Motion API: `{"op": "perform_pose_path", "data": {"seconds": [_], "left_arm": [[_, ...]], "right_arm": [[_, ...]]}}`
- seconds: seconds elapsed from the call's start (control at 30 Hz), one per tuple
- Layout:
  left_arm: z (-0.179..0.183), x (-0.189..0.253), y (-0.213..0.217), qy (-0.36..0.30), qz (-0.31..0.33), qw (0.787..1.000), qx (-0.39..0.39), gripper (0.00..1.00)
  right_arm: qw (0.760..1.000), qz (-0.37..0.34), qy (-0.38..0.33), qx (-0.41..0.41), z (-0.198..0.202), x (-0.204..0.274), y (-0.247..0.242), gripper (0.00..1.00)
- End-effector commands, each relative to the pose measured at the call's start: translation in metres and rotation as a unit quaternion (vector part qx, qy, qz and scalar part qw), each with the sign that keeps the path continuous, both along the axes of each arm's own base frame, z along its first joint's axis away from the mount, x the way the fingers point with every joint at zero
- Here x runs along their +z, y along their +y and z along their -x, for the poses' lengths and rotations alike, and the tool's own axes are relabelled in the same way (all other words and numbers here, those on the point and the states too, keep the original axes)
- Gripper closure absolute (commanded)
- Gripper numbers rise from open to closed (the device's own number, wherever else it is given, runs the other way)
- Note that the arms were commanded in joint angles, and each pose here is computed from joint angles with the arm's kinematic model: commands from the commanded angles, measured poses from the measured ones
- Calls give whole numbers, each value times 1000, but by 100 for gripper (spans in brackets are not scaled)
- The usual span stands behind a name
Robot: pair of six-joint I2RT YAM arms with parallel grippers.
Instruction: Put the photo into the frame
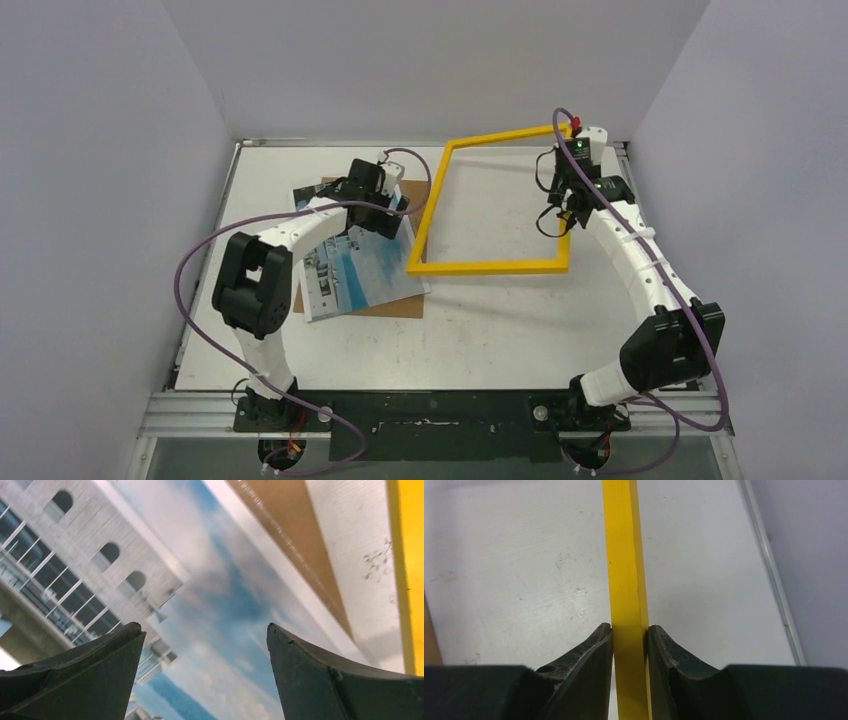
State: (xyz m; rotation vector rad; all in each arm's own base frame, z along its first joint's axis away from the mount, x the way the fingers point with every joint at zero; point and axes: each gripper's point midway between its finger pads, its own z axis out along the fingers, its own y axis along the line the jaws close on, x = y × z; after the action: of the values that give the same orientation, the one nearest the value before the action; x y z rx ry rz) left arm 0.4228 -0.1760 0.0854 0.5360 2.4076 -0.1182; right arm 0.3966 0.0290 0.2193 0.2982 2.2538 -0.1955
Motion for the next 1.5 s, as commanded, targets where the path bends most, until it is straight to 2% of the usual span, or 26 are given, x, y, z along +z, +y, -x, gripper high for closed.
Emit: {"op": "perform_pose_path", "data": {"seconds": [0.0, 0.2, 0.53, 0.63, 0.9, 1.0, 1.2, 1.47], "left_arm": [[-23, 7, -25, -18, 10, 1000, 3, 8], [-36, 5, -73, -29, 12, 999, -16, 7], [-40, -35, -120, -18, -22, 998, -51, 7], [-38, -44, -124, -23, -51, 996, -67, 7], [-42, -64, -85, -36, -135, 990, -34, 8], [-47, -68, -61, -29, -133, 991, -5, 9], [-59, -61, -27, 0, -90, 994, 62, 11], [-57, -50, 19, -5, -103, 990, 93, 12]], "right_arm": [[993, 42, -64, -90, 16, 48, -48, 95], [982, 78, -74, -158, 41, 54, -92, 95], [980, 82, -61, -169, 53, 34, -104, 95], [980, 79, -65, -168, 52, 37, -104, 95], [984, 58, -73, -149, 51, 37, -96, 95], [986, 48, -76, -139, 50, 36, -91, 95], [990, 39, -80, -109, 43, 42, -74, 95], [992, 56, -81, -74, 34, 45, -40, 95]]}}
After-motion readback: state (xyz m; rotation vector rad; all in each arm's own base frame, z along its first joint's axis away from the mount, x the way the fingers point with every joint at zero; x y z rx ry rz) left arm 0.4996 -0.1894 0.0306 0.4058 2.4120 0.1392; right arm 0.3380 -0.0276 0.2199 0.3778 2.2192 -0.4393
